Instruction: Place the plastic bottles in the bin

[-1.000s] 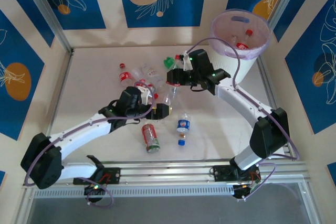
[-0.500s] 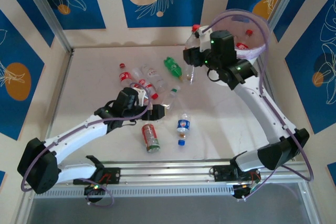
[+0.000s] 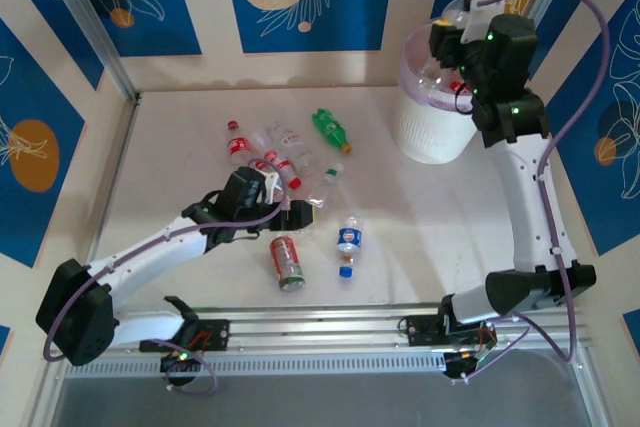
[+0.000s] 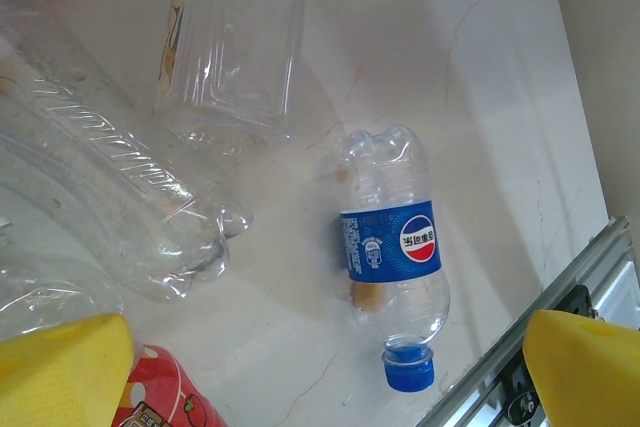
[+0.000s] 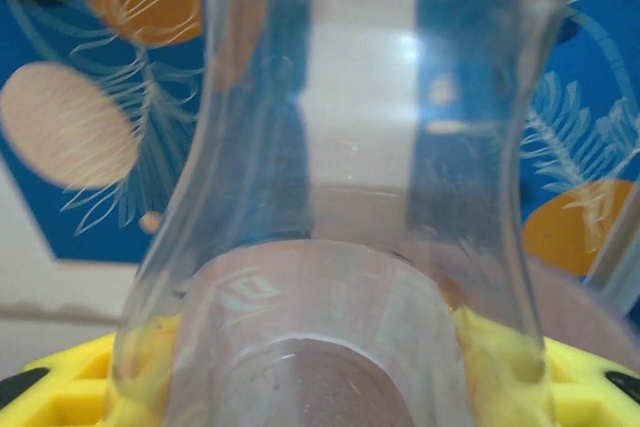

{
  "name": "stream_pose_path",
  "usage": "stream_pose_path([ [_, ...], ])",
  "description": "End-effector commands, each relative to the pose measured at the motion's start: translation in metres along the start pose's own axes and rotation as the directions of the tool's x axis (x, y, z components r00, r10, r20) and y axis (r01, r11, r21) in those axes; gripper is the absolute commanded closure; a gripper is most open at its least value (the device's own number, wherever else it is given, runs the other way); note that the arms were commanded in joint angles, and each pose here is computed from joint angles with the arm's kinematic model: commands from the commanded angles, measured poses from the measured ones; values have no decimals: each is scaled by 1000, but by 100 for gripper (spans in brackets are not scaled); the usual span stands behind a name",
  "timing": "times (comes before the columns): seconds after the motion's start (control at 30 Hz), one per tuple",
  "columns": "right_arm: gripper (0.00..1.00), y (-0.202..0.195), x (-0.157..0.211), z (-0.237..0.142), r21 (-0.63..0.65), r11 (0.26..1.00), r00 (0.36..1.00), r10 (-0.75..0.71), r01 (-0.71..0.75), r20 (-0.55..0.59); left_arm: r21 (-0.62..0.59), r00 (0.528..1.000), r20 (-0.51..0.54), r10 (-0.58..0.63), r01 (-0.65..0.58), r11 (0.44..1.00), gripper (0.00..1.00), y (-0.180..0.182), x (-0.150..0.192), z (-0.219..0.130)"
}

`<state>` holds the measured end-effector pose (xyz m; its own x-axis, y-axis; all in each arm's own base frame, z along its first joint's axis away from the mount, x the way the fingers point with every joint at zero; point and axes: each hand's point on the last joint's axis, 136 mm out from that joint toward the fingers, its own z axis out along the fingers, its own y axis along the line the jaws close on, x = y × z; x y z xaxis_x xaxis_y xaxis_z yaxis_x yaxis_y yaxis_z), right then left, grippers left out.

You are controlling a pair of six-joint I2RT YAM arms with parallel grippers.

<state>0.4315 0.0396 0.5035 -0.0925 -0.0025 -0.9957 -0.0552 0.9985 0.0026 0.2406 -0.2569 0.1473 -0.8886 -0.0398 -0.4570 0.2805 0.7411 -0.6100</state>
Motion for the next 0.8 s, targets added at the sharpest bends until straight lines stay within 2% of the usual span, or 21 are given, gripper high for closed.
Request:
stream_pose_path([
  [0.0,48,-30,-20,17,89,996,998,2,-7,57,-25,1000,24,-19,20,999,0,2,-8,-9],
  [0.13,48,-51,3,47,145,989,1000,-4,7,-22,-54,1000,22,-21,22,998,0,9,-4,-14],
  [0.37,48,-73,66,102,182,983,986,1,30,-168,-89,999,34,-30,33,996,0,20,0,-23],
  [0.6,48,-91,135,143,191,981,940,40,27,-339,-89,999,34,-39,41,995,0,23,2,-20],
  [0.77,48,-95,181,159,178,984,895,88,-10,-438,-92,999,28,-39,41,995,0,24,3,-19],
])
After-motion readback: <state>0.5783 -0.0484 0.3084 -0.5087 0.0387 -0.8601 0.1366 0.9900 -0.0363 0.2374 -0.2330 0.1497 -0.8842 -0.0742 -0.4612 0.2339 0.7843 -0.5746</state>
